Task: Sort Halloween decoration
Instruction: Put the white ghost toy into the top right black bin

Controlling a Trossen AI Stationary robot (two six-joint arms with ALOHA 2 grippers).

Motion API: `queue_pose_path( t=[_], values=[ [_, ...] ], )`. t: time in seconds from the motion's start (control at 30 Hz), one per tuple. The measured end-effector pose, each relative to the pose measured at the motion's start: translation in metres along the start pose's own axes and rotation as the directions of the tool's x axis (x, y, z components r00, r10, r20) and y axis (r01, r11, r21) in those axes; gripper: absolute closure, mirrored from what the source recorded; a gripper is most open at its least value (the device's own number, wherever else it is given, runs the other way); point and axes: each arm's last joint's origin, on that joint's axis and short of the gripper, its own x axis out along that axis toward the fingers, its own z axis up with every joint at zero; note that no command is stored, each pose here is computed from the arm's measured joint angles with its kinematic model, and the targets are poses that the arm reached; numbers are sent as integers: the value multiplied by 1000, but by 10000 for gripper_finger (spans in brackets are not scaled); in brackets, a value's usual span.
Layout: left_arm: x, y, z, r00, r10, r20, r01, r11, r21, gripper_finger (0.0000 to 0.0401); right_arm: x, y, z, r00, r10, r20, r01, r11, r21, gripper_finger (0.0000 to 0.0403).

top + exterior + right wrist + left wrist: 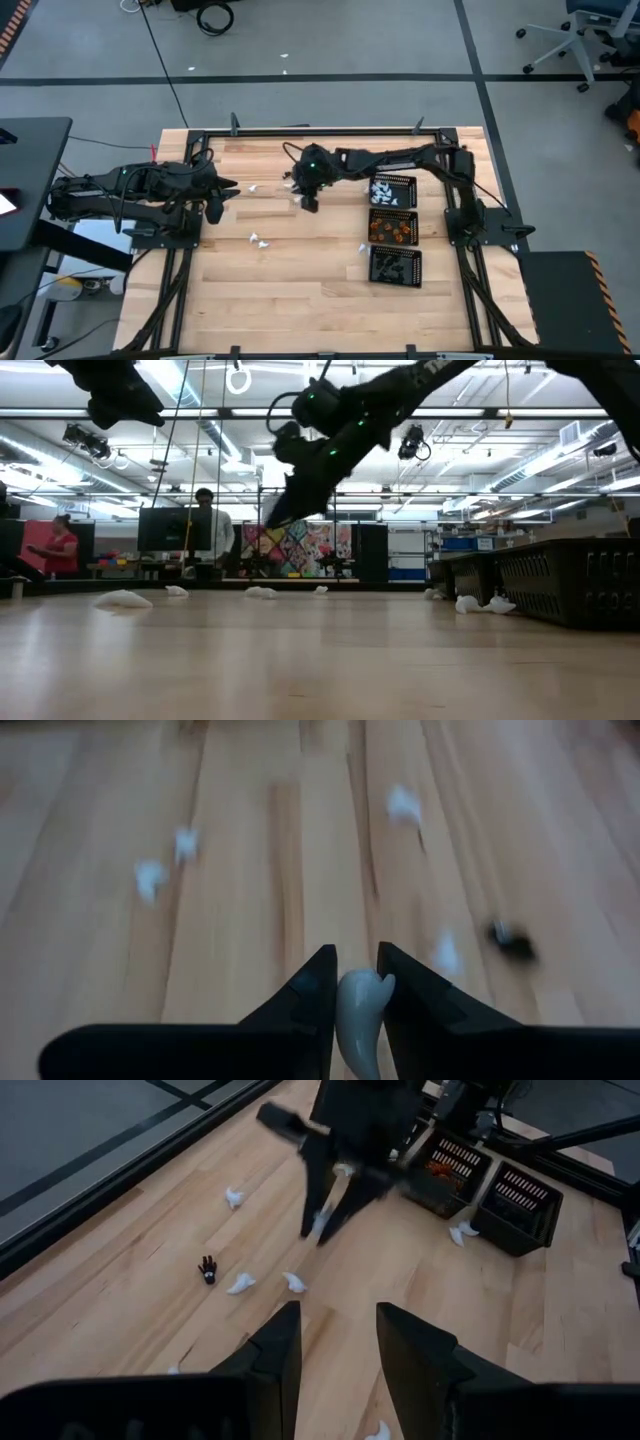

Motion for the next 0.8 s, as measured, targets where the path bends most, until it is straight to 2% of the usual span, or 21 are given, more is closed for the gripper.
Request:
queue_pose_path(
  t=[0.13, 0.27, 0.4, 0.57, 0.8],
  values=[
    [0, 0, 0, 1000, 0, 0, 0, 1000, 0, 285, -30, 3, -5, 987, 4, -160, 4, 999, 52, 326],
    [0, 0, 0, 1000, 0, 0, 0, 1000, 0, 285, -58, 8, -13, 948, 3, -317, 29, 995, 98, 326],
    [0, 0, 0, 1000, 0, 0, 0, 1000, 4, 285, -82, 12, -24, 875, -34, -483, 105, 987, 121, 326],
    [0, 0, 0, 1000, 1, 0, -1, 1000, 5, 285, -103, 12, -42, 772, -71, -631, 201, 970, 136, 326],
    [0, 0, 0, 1000, 1, 0, -1, 1000, 5, 285, -110, 1, -65, 645, -140, -751, 354, 926, 131, 326]
  ],
)
